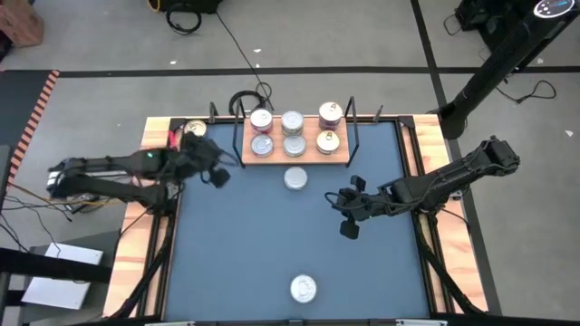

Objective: Stack canned seafood by type on shelf
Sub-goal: Stack the blue tuna can on top of the blue tuna can on the shelf

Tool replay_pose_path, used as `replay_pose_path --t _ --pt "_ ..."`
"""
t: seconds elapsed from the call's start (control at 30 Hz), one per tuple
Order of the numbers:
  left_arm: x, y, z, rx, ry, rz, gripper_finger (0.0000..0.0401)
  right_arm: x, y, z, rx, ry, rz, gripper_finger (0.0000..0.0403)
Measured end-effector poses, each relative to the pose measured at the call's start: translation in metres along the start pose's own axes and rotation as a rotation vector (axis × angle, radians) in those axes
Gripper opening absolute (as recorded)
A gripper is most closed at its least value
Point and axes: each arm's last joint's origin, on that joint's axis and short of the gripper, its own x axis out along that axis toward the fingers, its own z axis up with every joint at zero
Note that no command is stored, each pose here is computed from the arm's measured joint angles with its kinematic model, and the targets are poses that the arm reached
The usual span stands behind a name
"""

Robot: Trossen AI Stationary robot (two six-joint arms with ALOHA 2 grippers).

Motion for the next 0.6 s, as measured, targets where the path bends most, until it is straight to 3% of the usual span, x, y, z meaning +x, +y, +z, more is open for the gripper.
replay_pose_path --t 0.17,0.23,0.4,0.6 --pt "-0.002 0.035 -0.001 -0.086 0.127 0.145 0.0005 0.001 -0.001 0.001 -0.004 -0.004 -0.003 0.0007" --pt "0.002 0.045 0.003 -0.068 0.165 0.17 0.0005 0.001 -0.003 0.002 0.001 -0.004 -0.007 0.0008" --pt "0.016 0.069 0.01 -0.016 0.298 0.172 0.0005 0.002 -0.006 0.003 0.01 -0.004 -0.015 0.0008" --pt "0.033 0.089 0.003 0.14 0.51 0.105 0.0005 0.003 -0.007 0.004 -0.001 0.007 -0.001 0.0008"
